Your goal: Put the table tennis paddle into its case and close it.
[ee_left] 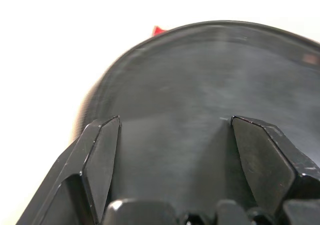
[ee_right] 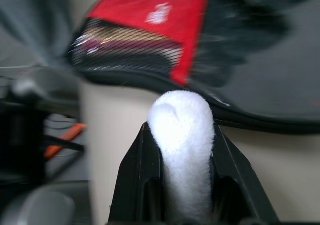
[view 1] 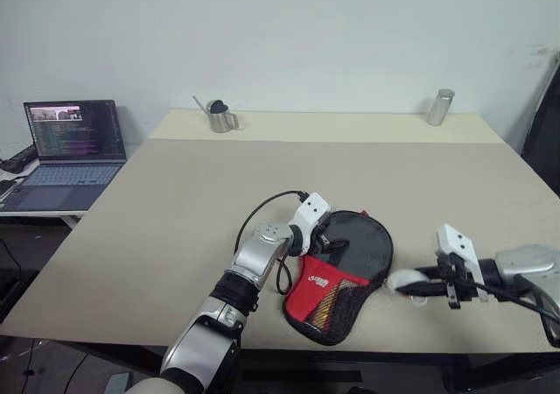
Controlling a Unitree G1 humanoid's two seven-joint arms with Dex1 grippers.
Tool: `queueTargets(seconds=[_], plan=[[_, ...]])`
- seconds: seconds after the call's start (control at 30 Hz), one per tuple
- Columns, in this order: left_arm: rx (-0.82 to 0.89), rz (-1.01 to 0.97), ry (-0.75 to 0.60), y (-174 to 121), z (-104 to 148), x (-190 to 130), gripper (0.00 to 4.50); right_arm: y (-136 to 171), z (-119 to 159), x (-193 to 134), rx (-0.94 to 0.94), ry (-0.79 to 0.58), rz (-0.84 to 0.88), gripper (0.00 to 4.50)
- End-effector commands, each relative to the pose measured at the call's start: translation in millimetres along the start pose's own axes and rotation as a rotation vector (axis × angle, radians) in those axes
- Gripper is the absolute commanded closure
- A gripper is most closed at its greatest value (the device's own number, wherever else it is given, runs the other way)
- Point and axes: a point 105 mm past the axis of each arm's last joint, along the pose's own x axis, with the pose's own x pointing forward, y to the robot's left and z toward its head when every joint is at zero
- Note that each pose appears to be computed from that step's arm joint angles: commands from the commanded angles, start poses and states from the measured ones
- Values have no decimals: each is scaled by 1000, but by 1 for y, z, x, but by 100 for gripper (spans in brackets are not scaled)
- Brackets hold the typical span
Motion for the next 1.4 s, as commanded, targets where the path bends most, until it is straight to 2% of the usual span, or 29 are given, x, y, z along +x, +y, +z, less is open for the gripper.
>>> queueTargets(seconds=[0.03,0.17,0.33,0.47,0.67,0.83,0.87,1.0,1.07,1.2,1.3,1.4], plan=[[-32,81,81,12,-19,-2,61,28,3,12,-8,-4,120,398],[-16,89,87,11,-19,0,61,32,-7,22,6,13,106,399],[-14,82,83,8,-18,2,61,17,-9,20,0,20,36,399],[4,60,37,11,-8,-3,61,-6,-16,12,-9,52,-76,399],[18,60,-33,26,15,-21,61,-20,-15,-3,27,51,-112,202],[70,-8,-103,25,40,-40,61,-27,-4,-16,15,33,-125,18],[83,-33,-121,23,46,-46,61,-28,-1,-20,12,28,-126,4],[141,-113,-168,22,63,-77,61,-38,15,-35,0,-21,-173,4],[167,-161,-183,23,67,-100,61,-50,32,-43,-34,-80,-250,4],[238,-249,-115,23,51,-147,61,-88,55,-38,-20,-167,-466,4],[219,-197,-40,36,32,-170,61,-103,46,-16,44,-139,-544,4],[219,-156,11,40,19,-175,61,-107,39,-2,80,-110,-560,4]])
